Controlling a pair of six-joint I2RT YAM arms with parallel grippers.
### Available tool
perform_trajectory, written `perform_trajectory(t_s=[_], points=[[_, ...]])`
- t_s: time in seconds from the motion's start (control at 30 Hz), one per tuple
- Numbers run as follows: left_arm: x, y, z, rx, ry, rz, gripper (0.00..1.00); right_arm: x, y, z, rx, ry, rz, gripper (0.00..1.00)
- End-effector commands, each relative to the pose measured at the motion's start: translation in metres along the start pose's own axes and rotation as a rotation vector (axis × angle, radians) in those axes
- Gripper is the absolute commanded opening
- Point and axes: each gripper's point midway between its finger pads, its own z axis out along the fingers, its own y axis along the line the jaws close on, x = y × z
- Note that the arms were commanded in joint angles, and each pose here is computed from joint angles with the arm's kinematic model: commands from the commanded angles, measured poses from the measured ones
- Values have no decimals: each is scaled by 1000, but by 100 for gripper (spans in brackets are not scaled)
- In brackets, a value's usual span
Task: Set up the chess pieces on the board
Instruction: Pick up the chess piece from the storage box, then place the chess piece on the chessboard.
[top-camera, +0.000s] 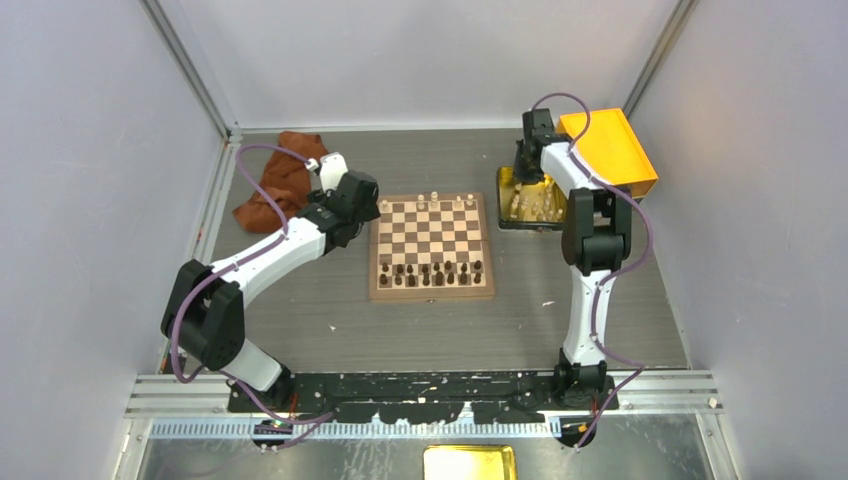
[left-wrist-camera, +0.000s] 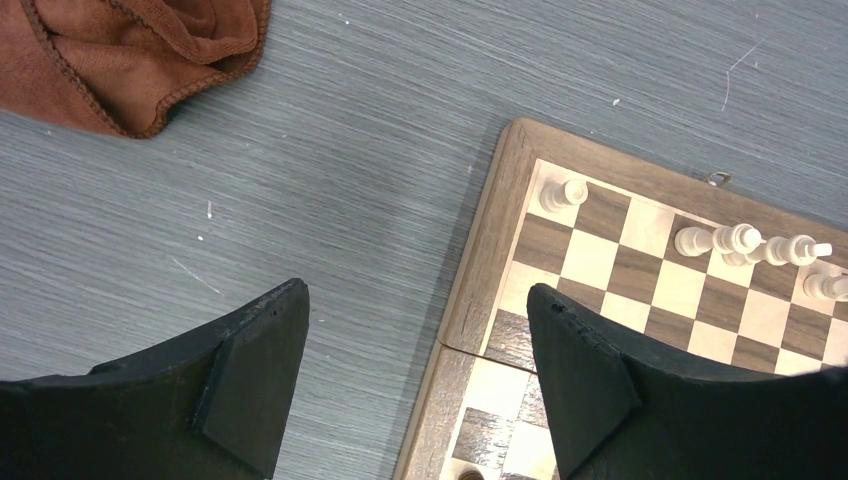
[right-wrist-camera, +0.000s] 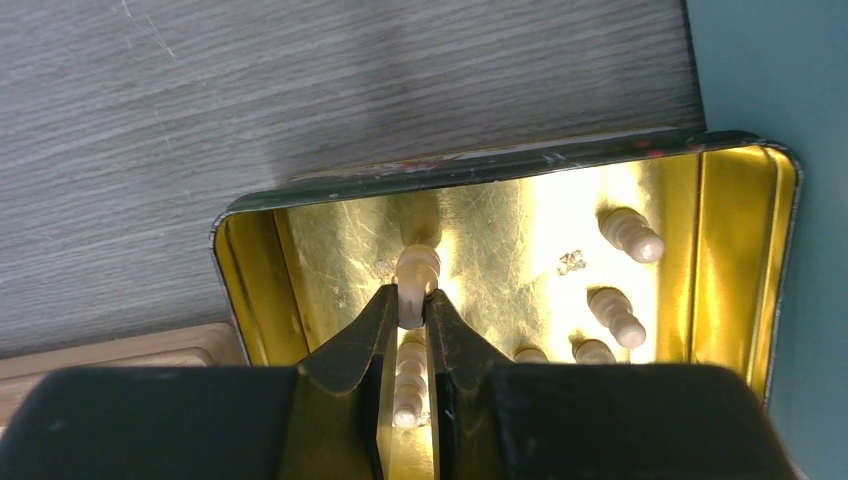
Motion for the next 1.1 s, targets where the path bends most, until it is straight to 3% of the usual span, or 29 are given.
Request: perform_trajectory(t_s=[0.0, 0.4, 0.8, 1.07], points=[[-26, -9, -8, 18, -67, -46, 81, -48, 9, -39, -31, -167, 29, 1], [-26, -7, -9, 15, -67, -51, 81, -57, 42, -74, -77, -226, -15, 1], [-26, 8, -22, 11, -84, -85, 81, -34, 168, -143, -217, -256, -192, 1], [-31, 20, -34, 14, -111, -115, 81, -3, 234, -162, -298, -234, -288, 1]])
